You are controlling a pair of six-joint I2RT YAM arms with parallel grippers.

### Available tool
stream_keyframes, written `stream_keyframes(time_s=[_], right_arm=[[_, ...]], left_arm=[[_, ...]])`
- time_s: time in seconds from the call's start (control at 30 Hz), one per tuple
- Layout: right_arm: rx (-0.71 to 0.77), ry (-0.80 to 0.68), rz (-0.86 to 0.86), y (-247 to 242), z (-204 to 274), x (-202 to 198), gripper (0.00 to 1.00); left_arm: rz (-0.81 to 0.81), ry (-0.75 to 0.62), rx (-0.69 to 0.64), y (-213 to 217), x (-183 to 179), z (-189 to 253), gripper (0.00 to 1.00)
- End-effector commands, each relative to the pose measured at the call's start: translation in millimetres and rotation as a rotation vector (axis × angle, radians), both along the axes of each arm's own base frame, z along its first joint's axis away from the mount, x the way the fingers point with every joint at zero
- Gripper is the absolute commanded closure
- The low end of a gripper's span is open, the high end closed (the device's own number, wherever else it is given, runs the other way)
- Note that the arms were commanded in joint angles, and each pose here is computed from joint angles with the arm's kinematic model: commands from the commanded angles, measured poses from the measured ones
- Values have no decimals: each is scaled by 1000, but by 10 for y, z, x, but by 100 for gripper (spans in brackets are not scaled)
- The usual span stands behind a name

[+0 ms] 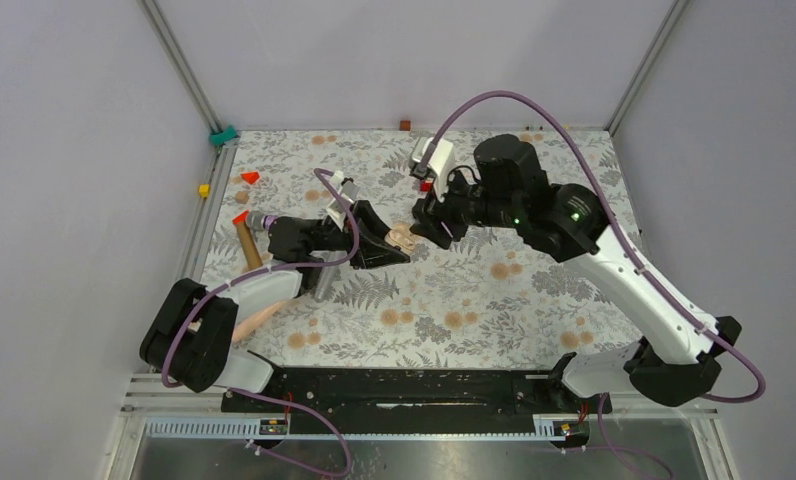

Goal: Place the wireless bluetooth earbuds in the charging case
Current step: Place the earbud in the charging case, then pick up the earbud from the center of the board.

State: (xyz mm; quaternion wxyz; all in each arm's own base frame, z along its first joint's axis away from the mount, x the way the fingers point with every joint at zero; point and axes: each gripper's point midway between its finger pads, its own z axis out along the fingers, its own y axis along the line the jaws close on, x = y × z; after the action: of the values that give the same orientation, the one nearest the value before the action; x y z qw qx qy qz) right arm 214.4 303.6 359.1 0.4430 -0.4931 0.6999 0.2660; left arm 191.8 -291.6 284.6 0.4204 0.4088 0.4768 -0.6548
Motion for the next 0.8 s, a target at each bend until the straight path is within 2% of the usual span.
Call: stream_keyframes(time_s=[0.0,0.13,0.2,0.37,0.57,0.67,0.77], right_arm=[[-9,-158,-126,-366,301,122,42],[-53,-263,-239,-601,233,307,43],[-72,-315,-320,-743,181,426,28],[-131,-366,-418,-994,-102,669,32],[-108,-233,-490,-1158,-506,1028,37],[-171,-153,-512,-1186,-842,1230,38],[-278,-35,-523,-1208,-1221,1376,33]], left_arm=[[-1,-133,-54,43,-89,205,100],[28,-140,-63,53,-48,210,100],[51,-140,-70,71,-8,226,100],[104,-134,-83,134,98,257,100],[132,-132,-87,181,158,281,100],[149,-128,-90,203,195,289,100],[164,-121,-93,221,232,297,100]])
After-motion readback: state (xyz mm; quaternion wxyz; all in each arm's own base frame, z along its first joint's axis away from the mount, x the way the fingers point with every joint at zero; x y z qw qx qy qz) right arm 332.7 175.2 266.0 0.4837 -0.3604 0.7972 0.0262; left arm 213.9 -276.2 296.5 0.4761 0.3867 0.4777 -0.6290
